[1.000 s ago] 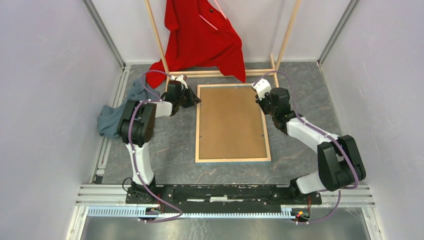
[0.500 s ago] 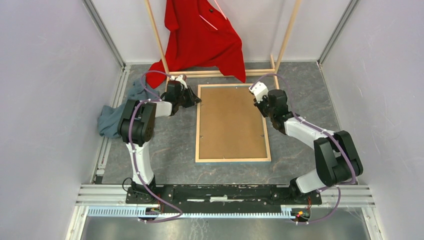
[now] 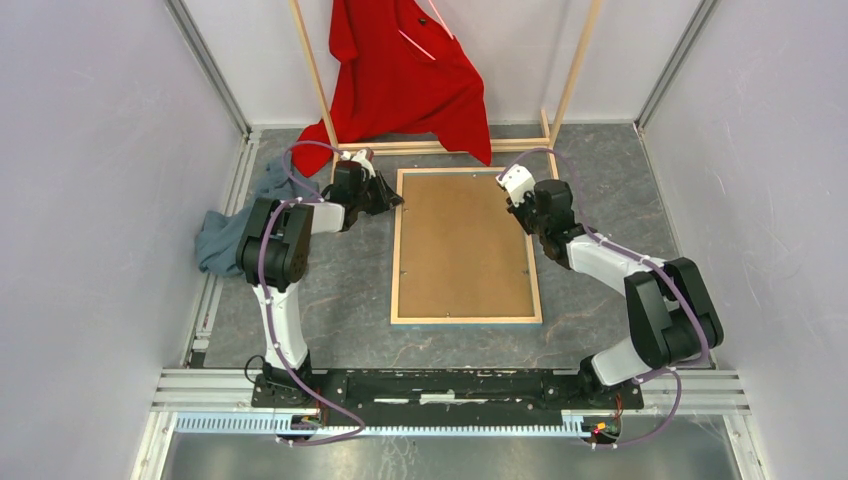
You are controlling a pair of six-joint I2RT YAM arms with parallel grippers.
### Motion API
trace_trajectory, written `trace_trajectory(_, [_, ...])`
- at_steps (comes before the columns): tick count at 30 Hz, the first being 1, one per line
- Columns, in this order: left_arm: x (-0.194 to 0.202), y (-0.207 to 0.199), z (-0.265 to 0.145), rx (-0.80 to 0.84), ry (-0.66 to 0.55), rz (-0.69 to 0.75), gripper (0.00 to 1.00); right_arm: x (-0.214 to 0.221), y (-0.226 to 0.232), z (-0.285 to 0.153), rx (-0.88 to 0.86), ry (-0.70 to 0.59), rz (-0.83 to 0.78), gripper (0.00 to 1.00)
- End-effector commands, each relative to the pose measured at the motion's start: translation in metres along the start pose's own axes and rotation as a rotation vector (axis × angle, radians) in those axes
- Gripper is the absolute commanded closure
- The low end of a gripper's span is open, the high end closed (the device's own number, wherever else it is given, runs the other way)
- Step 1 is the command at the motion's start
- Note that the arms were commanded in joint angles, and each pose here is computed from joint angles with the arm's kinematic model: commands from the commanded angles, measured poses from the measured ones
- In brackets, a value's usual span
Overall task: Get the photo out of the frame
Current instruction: Release the photo frame item from the photo frame.
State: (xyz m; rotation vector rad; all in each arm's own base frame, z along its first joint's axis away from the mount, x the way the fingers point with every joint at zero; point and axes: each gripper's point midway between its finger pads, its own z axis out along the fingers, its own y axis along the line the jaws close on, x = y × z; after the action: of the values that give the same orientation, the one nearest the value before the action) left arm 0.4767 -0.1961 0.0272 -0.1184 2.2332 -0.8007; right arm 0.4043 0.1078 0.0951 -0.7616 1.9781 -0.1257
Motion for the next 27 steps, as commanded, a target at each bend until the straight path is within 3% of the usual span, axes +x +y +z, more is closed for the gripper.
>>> trace_trajectory(1, [0.0506, 0.0208, 0.004, -0.052, 0.154, -0.082, 0.98, 0.0012, -0.0031, 0.0033, 0.033, -0.003, -0.017, 1.0])
trace_trajectory(27, [0.055, 0.0187, 0.0061, -0.028, 0.173, -0.082, 0.98, 0.0105, 0.0003, 0.0068, 0.097, -0.006, -0.048, 1.0])
